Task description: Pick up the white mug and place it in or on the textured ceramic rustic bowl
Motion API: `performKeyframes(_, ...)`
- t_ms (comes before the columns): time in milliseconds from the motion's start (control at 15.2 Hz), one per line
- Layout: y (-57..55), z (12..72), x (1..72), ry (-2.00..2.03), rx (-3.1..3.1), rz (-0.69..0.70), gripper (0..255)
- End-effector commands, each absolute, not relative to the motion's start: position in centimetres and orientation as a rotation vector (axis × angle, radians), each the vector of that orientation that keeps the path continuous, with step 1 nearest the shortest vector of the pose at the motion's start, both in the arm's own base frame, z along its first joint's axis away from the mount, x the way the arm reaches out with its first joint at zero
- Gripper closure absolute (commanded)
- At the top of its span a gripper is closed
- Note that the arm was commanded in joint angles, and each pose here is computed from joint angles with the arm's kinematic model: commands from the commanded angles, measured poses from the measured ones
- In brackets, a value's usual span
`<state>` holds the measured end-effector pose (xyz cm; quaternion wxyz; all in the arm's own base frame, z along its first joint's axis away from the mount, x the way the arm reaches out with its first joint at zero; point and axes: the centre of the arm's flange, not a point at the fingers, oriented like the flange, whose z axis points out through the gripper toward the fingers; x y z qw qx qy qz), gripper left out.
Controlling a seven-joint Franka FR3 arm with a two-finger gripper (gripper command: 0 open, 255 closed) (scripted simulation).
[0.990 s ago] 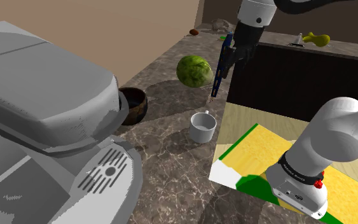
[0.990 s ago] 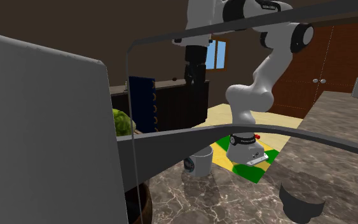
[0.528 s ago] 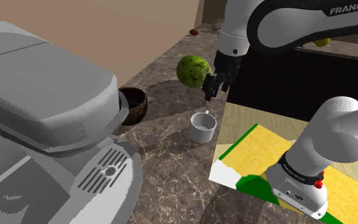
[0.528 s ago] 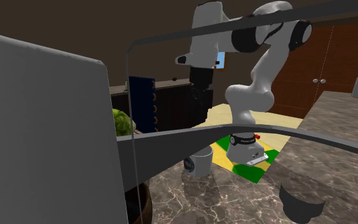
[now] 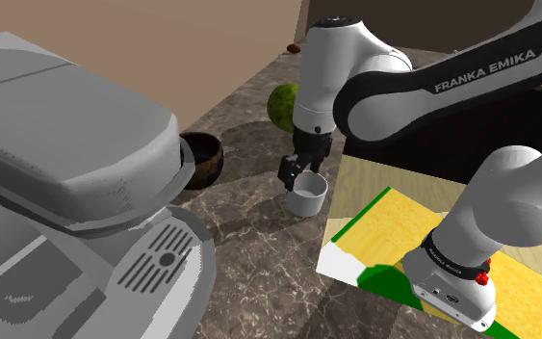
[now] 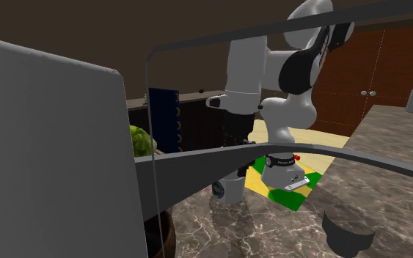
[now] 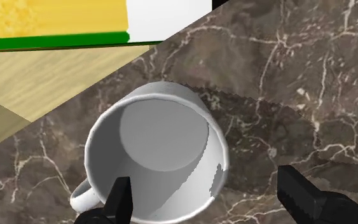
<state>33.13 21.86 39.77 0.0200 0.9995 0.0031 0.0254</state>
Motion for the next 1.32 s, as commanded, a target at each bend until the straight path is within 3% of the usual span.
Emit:
performKeyframes(0,23.7,37.5,33.2,0.024,3.095,0.071,0)
performKeyframes(528,23.6,33.5,33.4,0.025,3.095,0.071,0)
performKeyframes(1056,23.6,33.5,33.4,0.025,3.095,0.071,0)
performKeyframes(1122,23.6,33.5,33.4,0.025,3.095,0.071,255)
performKeyframes(1254,23.6,33.5,33.4,0.025,3.095,0.071,255)
